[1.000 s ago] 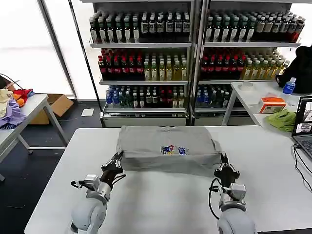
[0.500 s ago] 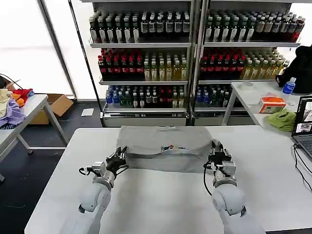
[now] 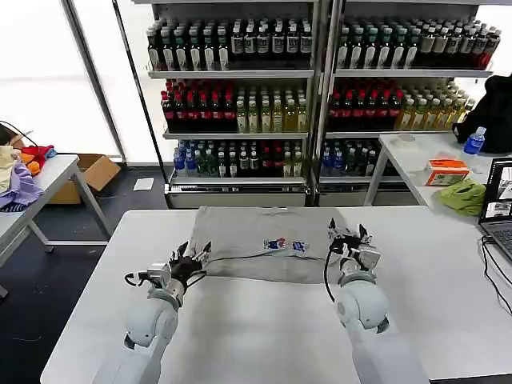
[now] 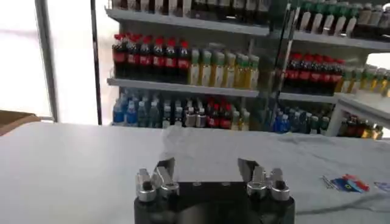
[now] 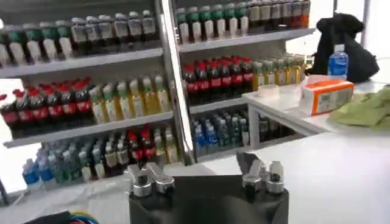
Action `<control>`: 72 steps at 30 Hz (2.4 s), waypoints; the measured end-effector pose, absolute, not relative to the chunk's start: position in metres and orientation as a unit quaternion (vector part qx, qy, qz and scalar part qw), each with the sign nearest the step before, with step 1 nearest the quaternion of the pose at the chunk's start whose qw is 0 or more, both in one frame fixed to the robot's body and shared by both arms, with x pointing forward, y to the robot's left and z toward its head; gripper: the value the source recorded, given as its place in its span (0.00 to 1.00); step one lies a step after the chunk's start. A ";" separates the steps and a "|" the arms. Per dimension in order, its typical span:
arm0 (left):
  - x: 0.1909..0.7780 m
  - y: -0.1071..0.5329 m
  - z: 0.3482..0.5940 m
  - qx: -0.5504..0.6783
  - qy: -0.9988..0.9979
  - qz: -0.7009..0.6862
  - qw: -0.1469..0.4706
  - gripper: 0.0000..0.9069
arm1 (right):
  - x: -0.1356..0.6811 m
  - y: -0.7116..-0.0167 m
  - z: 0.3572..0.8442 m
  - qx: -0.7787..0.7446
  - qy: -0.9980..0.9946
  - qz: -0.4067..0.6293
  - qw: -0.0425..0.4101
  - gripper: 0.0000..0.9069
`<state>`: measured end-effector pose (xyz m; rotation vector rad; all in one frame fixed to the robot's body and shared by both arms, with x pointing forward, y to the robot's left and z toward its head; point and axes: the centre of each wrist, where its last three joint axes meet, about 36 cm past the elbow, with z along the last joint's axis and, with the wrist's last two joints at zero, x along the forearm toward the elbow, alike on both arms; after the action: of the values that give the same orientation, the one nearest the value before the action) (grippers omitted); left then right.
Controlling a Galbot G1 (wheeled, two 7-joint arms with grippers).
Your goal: Fold and organize the clothes.
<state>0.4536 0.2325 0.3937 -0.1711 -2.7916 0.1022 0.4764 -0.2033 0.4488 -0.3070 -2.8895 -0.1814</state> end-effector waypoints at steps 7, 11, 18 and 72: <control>0.439 0.236 0.395 -0.055 -0.981 0.019 0.183 1.00 | 0.447 -0.217 0.435 -0.113 -0.982 -0.040 0.147 1.00; 0.433 0.237 0.394 -0.055 -0.980 0.010 0.192 1.00 | 0.431 -0.225 0.423 -0.119 -0.978 -0.026 0.169 1.00; 0.429 0.236 0.390 -0.053 -0.977 0.001 0.206 1.00 | 0.413 -0.230 0.414 -0.119 -0.973 -0.009 0.196 1.00; 0.402 0.253 0.395 -0.049 -0.974 -0.038 0.216 0.01 | 0.359 -0.243 0.420 -0.101 -0.967 0.007 0.233 0.00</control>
<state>0.4016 0.2529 0.3948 -0.1356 -2.7006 -0.1065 0.3588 -0.2427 0.4201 -0.2768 -2.6578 0.0203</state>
